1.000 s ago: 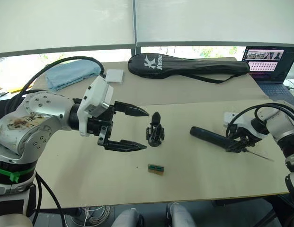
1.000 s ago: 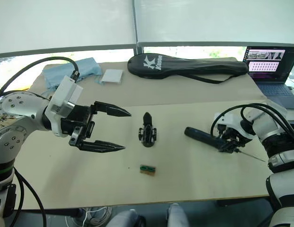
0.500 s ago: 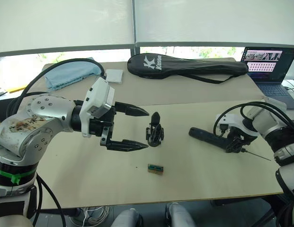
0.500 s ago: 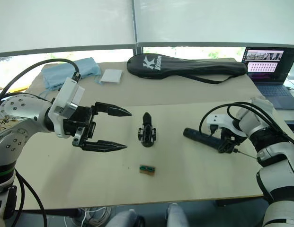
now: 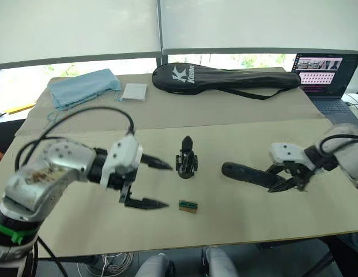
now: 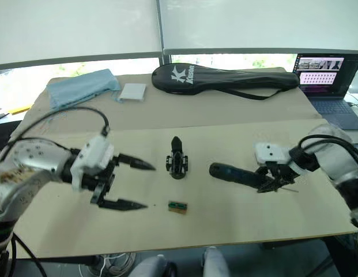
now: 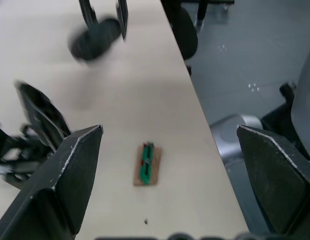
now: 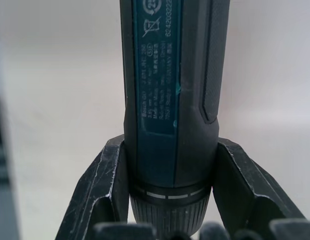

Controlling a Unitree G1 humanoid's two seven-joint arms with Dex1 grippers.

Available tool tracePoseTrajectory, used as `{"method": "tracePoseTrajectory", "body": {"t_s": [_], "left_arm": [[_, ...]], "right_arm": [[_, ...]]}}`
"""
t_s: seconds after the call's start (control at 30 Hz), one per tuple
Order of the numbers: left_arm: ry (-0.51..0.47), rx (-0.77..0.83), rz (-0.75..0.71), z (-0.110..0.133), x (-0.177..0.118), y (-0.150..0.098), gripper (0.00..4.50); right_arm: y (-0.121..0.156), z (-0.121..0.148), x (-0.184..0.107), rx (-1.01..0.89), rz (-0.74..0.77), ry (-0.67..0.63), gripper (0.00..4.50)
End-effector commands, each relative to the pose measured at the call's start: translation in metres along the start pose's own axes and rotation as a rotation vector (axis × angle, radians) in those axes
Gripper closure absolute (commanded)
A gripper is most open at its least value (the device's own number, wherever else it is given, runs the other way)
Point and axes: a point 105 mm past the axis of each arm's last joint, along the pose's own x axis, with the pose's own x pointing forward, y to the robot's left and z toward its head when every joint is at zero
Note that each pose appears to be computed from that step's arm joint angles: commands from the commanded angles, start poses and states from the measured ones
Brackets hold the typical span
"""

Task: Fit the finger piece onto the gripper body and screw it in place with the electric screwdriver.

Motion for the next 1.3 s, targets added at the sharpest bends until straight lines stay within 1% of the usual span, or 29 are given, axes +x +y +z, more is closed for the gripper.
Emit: {"method": "tracePoseTrajectory", "body": {"t_s": [0.03, 0.13, 0.17, 0.2, 0.23, 0.37, 0.43, 0.53, 0.63, 0.8, 1.1, 1.3], "left_arm": [[0.010, 0.065, -0.019, -0.014, 0.006, -0.008, 0.00], [-0.042, 0.057, 0.027, -0.023, 0.014, -0.005, 0.00], [-0.068, 0.044, 0.040, -0.028, 0.018, -0.005, 0.00], [-0.073, 0.030, 0.041, -0.036, 0.024, -0.006, 0.00], [-0.077, 0.032, 0.046, -0.044, 0.029, -0.006, 0.00], [-0.114, 0.027, 0.061, -0.057, 0.040, 0.004, 0.00], [-0.130, 0.026, 0.054, -0.063, 0.047, 0.009, 0.00], [-0.127, 0.044, 0.036, -0.071, 0.055, 0.015, 0.00], [-0.138, 0.052, 0.025, -0.070, 0.061, 0.019, 0.00], [-0.127, 0.072, -0.014, -0.075, 0.066, 0.015, 0.00], [-0.127, 0.093, 0.019, -0.077, 0.075, 0.023, 0.00], [-0.127, 0.081, 0.023, -0.080, 0.075, 0.024, 0.00]], "right_arm": [[0.023, 0.073, -0.006, -0.084, -0.108, -0.411, 2.60], [0.041, 0.095, 0.006, -0.070, -0.173, -0.615, 2.60], [0.042, 0.103, 0.012, -0.025, -0.228, -0.711, 2.60], [0.042, 0.108, 0.018, 0.018, -0.291, -0.802, 2.60], [0.044, 0.112, 0.024, 0.033, -0.326, -0.860, 2.60], [0.055, 0.122, 0.036, 0.035, -0.353, -0.952, 2.60], [0.061, 0.127, 0.044, 0.017, -0.334, -0.974, 2.60], [0.064, 0.131, 0.050, -0.004, -0.321, -0.985, 2.60], [0.062, 0.132, 0.052, -0.003, -0.319, -0.988, 2.60], [0.063, 0.135, 0.054, -0.020, -0.305, -0.982, 2.60], [0.059, 0.139, 0.060, -0.030, -0.287, -0.976, 2.60], [0.056, 0.135, 0.062, 0.006, -0.301, -0.965, 2.60]]}}
